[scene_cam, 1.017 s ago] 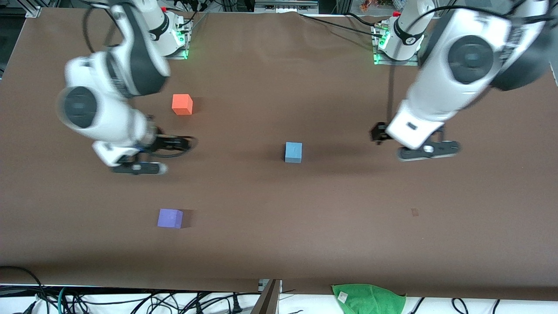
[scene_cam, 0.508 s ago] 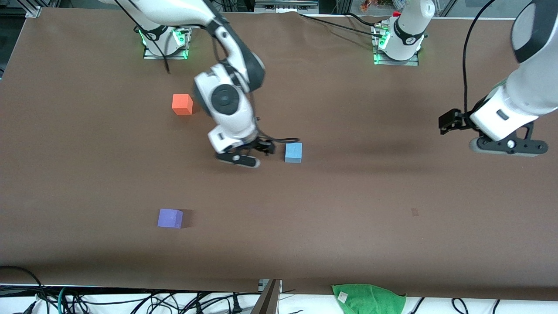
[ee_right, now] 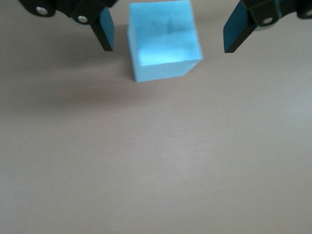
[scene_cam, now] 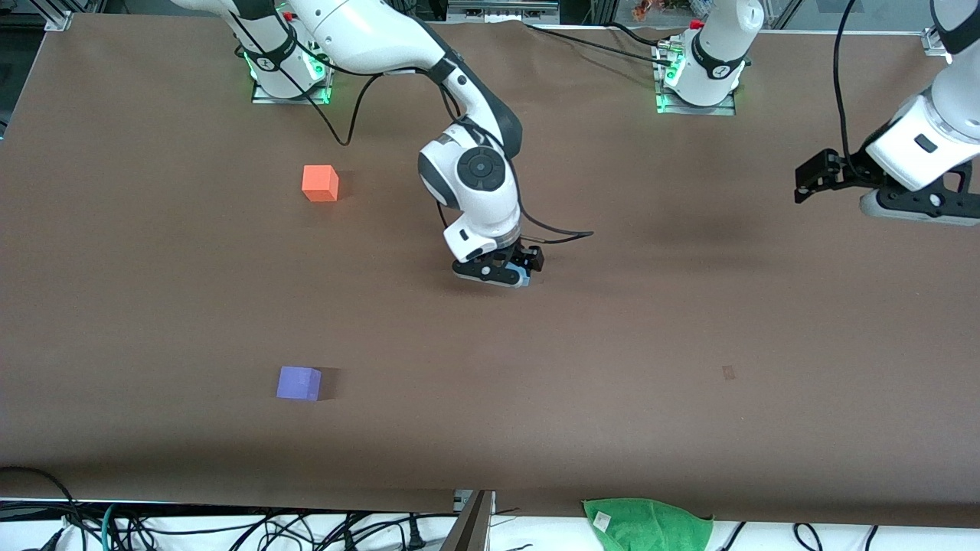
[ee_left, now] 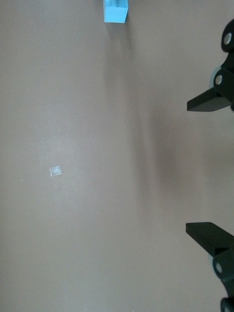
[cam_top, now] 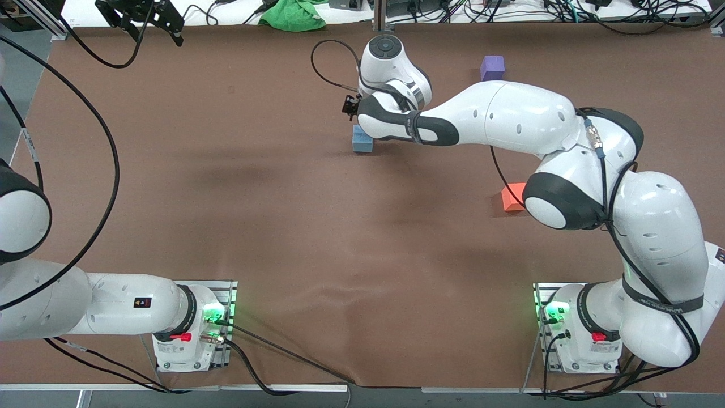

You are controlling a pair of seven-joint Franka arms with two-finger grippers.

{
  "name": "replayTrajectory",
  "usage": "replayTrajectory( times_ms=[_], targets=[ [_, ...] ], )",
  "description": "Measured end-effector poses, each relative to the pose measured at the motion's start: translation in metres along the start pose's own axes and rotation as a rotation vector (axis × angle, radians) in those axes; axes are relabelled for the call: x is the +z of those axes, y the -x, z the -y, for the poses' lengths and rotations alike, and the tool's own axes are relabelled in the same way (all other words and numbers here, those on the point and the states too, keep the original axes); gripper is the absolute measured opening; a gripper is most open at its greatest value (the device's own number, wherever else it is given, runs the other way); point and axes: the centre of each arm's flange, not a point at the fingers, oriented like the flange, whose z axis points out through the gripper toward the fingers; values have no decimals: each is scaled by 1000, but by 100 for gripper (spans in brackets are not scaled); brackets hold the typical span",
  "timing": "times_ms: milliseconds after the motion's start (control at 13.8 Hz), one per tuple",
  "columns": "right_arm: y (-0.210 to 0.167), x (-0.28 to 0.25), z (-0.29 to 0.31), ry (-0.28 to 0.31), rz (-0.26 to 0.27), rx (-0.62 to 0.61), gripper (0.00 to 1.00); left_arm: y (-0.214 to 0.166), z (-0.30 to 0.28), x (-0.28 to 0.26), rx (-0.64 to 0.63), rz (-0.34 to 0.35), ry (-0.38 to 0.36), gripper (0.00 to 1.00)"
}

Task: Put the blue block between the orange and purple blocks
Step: 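Lower the right gripper onto the blue block and close it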

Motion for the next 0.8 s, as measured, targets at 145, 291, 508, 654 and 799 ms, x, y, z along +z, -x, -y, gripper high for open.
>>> replayTrajectory(
  times_ms=[145,291,508,654,799],
  targets=[
    [11,6,9,-18,-35,-39,100,0,2,3,-5,6,1,100],
    [24,29,10,2,-69,-88,100,0,7,4,-12,8,0,100],
    [29,59,1,41,-86,-125,99,0,6,4,-20,7,-1,100],
    [32,69,-2,52,-81,-129,95,0,5,4,-28,6,-1,100],
    [32,70,-2,53,-81,-131,72,0,5,4,-31,6,-1,100]
  ],
)
